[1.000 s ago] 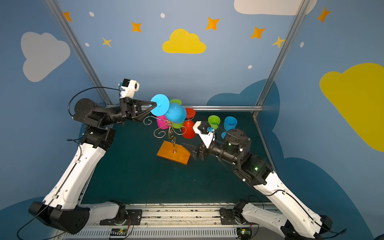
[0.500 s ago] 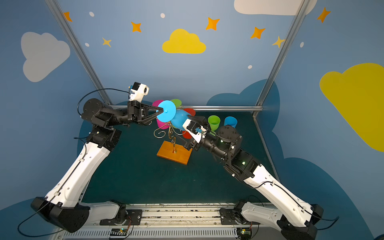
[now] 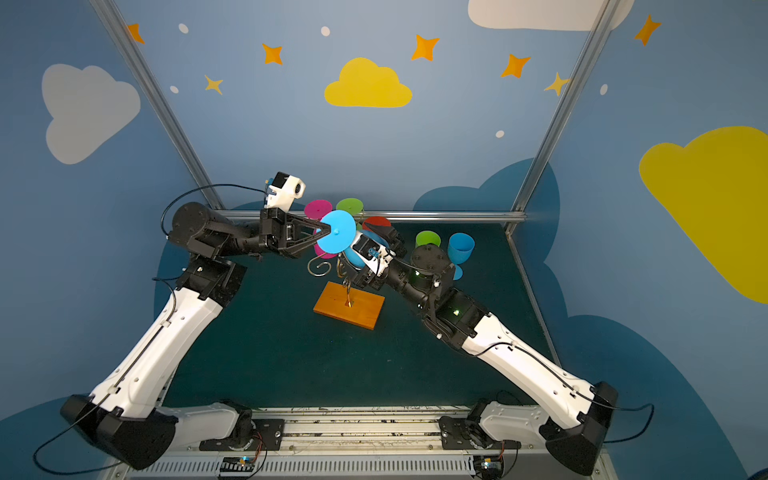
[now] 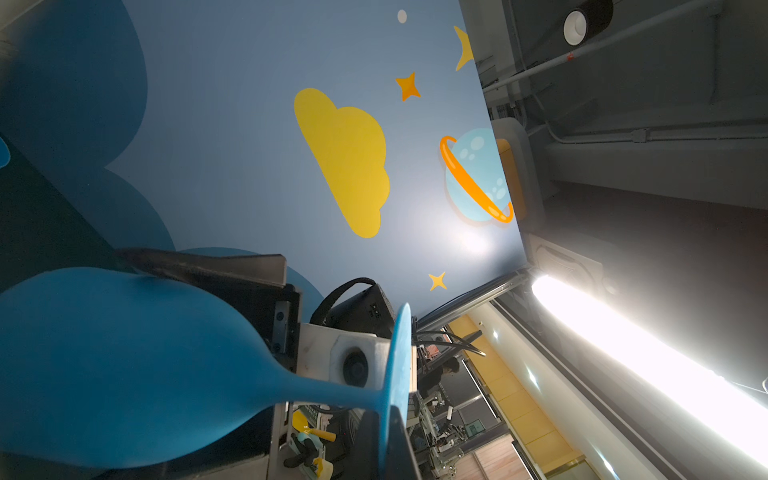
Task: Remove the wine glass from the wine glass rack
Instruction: 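Bring the blue glass over the rack while the right gripper reaches its bowl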
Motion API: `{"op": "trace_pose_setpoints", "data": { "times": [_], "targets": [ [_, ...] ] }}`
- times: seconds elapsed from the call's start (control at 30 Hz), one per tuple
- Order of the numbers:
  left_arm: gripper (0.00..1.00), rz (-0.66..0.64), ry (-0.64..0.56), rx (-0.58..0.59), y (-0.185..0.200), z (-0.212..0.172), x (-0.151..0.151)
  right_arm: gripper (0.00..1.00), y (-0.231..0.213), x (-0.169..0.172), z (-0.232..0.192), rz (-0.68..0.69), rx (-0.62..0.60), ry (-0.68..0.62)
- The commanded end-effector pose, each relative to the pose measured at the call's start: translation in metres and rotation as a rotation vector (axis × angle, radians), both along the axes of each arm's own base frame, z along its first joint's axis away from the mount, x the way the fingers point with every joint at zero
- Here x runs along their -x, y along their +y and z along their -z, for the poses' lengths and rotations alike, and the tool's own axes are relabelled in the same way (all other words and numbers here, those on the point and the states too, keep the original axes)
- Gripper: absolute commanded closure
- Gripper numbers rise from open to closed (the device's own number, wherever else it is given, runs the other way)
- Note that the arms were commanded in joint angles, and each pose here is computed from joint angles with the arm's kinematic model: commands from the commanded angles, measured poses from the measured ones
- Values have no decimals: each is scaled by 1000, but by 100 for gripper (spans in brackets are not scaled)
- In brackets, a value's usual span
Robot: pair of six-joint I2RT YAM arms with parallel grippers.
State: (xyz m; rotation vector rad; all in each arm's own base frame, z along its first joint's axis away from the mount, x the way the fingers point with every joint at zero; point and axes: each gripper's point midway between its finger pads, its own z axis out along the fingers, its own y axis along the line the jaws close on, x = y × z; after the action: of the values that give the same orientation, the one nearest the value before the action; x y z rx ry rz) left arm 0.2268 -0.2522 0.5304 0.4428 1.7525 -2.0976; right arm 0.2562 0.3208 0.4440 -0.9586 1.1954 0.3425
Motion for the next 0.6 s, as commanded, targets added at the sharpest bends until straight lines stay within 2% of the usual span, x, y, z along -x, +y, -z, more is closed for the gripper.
{"op": "trace_pose_setpoints", "data": {
  "times": [0.0, 0.13, 0.3, 0.4, 0.43, 0.5, 0.57],
  "targets": [
    [97, 21, -71, 18, 5, -12, 19, 12, -4, -2, -7, 24, -47, -4],
    [97, 14, -70, 18, 5, -11, 18, 19, -8, 3, -7, 11, -67, 15],
    [97, -3, -60, 22, 4, -8, 11, 37, -12, 12, -3, -11, -72, 48],
    [96, -26, -67, 29, 4, -7, 6, 42, -17, 15, 0, -10, -78, 79],
    [91, -42, -85, 31, 5, -6, 4, 44, -19, 16, 0, -8, -79, 97],
    [70, -82, -115, 18, 6, -1, 0, 49, -25, 19, 1, 1, -85, 142],
    [58, -138, -165, -5, 9, 3, -3, 53, -37, 21, 2, 32, -106, 209]
  ]
}}
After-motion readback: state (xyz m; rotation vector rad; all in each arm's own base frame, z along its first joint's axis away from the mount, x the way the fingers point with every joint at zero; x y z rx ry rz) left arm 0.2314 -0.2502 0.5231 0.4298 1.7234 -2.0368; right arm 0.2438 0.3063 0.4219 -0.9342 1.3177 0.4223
